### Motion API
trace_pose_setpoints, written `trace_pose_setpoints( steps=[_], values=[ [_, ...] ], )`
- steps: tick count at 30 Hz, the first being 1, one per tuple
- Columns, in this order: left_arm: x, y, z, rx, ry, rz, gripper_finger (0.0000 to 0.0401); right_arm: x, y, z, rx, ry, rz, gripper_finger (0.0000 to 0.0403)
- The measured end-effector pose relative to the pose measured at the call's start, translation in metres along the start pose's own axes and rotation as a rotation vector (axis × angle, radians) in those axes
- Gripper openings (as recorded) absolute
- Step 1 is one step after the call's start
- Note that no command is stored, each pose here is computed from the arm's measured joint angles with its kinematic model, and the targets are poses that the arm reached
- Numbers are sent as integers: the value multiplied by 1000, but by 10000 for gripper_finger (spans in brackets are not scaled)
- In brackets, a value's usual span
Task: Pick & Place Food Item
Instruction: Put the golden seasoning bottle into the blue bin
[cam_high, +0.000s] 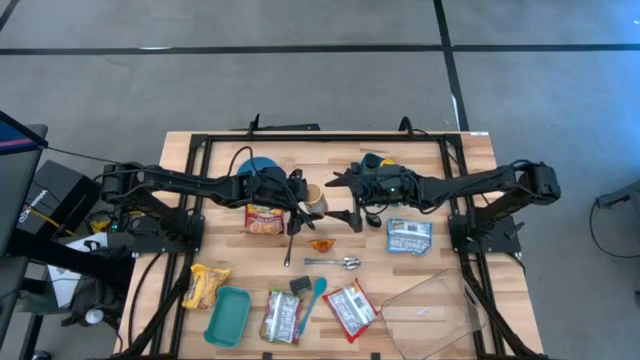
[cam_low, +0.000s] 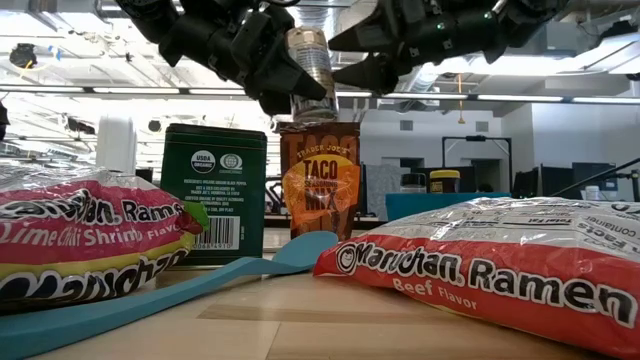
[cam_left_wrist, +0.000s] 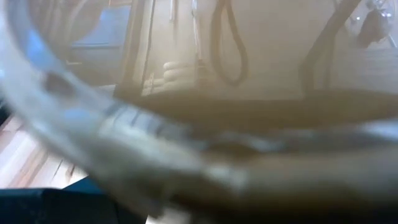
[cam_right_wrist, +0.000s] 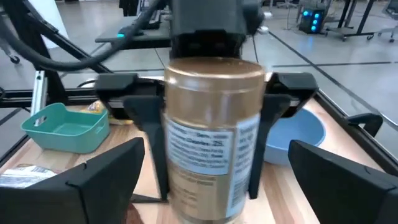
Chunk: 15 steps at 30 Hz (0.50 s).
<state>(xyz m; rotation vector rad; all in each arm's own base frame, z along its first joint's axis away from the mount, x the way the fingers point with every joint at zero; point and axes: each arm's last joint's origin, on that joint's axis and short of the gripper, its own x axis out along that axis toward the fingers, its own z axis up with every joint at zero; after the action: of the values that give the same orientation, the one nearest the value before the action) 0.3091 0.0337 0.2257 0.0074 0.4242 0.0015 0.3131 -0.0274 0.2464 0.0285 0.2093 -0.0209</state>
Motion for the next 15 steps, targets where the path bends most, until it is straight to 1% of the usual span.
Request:
trace_pose_setpoints(
  steps=[3, 7, 9, 11, 13, 15],
  values=[
    [0, 0, 0, 0, -3, 0, 285, 3, 0, 2, 6, -40, 0, 392],
    [0, -1, 1, 2, -14, -2, 285, 5, 0, 2, 19, -55, 5, 392],
    [0, -1, 2, 4, -22, -3, 285, 7, 0, -1, 21, -34, 5, 392],
    [0, -2, 3, 5, -29, -4, 285, 9, 0, 2, 20, -44, 8, 392],
    [0, -2, 3, 5, -29, -4, 285, 15, -1, 6, 20, -59, 12, 392],
    [0, -2, 3, 5, -29, -5, 285, 23, -1, 4, 22, -37, 14, 392]
  ],
)
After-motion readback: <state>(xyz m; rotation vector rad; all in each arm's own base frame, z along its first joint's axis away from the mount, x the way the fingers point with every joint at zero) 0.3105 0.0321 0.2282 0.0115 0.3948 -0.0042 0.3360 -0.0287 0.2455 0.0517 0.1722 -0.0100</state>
